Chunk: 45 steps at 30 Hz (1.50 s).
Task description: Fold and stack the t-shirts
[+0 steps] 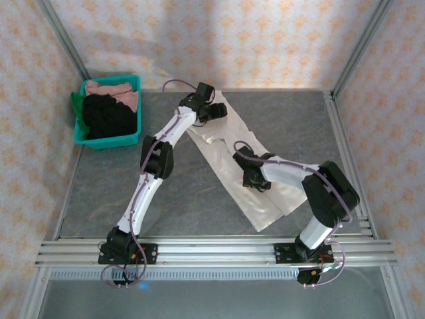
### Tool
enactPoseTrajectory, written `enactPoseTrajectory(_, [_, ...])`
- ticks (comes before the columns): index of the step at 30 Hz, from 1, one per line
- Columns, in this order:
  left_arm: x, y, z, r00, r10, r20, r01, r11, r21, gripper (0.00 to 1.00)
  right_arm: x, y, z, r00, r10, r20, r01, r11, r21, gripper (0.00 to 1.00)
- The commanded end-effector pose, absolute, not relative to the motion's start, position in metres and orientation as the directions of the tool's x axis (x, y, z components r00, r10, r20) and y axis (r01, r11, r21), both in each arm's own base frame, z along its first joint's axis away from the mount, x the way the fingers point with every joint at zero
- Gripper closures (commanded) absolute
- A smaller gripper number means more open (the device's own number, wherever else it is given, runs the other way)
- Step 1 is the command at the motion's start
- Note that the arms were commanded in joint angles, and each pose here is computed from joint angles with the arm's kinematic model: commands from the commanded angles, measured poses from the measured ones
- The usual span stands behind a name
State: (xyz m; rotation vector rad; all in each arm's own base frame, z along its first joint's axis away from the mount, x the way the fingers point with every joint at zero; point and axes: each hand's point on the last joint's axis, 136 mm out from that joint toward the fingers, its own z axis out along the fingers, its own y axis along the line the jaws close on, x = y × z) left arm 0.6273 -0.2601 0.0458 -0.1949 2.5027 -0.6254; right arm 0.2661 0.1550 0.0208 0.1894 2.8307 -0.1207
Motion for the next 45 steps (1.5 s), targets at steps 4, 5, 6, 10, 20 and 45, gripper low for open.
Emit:
enactPoseTrajectory(4, [0.625, -0.292, 0.033, -0.863, -0.33, -0.383, -0.037, 0.797, -0.603, 0.24, 0.227, 0.219, 0.019, -0.953, 0.17, -0.251, 0.16, 0.985, 0.06, 0.43])
enactPoseTrajectory(5, [0.628, -0.292, 0.045, -0.852, -0.333, -0.403, -0.022, 0.792, -0.61, 0.24, 0.229, 0.228, 0.024, -0.947, 0.173, -0.271, 0.158, 0.985, 0.075, 0.42])
enactPoseTrajectory(6, [0.631, -0.292, 0.056, -0.841, -0.339, -0.422, -0.014, 0.792, -0.61, 0.23, 0.231, 0.236, 0.027, -0.943, 0.173, -0.284, 0.152, 0.984, 0.095, 0.42])
enactPoseTrajectory(10, [0.635, -0.282, 0.11, -0.798, -0.34, -0.497, 0.027, 0.804, -0.594, 0.04, 0.244, 0.29, 0.044, -0.939, 0.138, -0.316, 0.065, 0.971, 0.231, 0.42])
enactPoseTrajectory(20, [0.568, -0.244, 0.19, -0.802, -0.207, -0.56, 0.087, 0.888, -0.452, 0.0, 0.252, 0.215, 0.086, -0.865, 0.14, -0.482, 0.084, 0.987, 0.136, 0.42])
enactPoseTrajectory(45, [0.565, -0.256, 0.021, -0.895, -0.205, -0.396, -0.089, 0.952, -0.293, 0.2, 0.249, 0.302, -0.001, -0.947, 0.182, -0.264, 0.099, 0.949, 0.299, 0.49])
